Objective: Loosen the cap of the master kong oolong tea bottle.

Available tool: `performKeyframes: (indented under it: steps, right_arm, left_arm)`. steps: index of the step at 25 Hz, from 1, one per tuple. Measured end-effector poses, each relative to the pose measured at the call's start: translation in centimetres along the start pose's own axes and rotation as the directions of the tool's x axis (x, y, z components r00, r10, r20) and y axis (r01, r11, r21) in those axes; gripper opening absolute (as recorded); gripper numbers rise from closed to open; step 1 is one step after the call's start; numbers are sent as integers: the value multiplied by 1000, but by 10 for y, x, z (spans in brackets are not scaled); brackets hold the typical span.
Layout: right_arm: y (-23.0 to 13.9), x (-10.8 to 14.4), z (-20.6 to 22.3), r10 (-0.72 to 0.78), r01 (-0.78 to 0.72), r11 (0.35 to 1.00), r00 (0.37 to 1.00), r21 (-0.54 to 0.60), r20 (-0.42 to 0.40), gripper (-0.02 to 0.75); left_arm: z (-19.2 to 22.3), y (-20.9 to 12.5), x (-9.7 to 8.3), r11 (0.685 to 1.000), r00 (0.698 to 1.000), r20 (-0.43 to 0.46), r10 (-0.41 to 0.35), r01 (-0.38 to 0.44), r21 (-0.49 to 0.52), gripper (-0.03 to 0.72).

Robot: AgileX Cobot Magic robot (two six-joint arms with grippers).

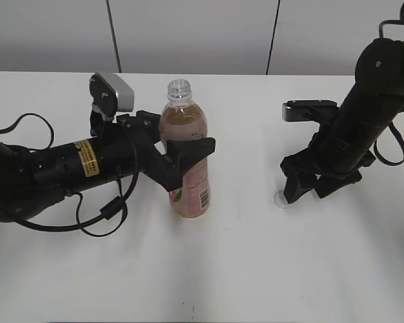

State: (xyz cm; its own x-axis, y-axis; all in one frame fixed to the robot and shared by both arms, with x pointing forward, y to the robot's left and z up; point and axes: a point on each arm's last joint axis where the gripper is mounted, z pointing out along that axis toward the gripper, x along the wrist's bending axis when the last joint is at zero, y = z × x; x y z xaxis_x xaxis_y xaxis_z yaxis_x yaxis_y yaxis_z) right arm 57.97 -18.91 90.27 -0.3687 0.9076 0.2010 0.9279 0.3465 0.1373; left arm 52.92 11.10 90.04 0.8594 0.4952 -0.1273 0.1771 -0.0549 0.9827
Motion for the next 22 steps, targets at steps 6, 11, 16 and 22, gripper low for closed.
performKeyframes:
  steps: [6, 11, 16, 22]
  right_arm:
    - [0, 1, 0, 8, -8, 1000, 1000, 5, -8, 502]
    - [-1, 1, 0, 14, -14, 1000, 1000, 6, -9, 502]
    - [0, 1, 0, 22, -22, 1000, 1000, 6, -14, 503]
    - [0, 3, 0, 39, -39, 999, 999, 1, -29, 503]
  left_arm:
    - [-2, -1, -1, 1000, 1000, 1, -8, 8, -4, 501]
    - [-12, -9, -3, 999, 999, -3, -36, 36, 7, 523]
    - [-24, -14, -1, 998, 998, -23, -65, 65, 8, 581]
    - [-28, -18, -3, 997, 998, -4, -65, 65, 28, 590]
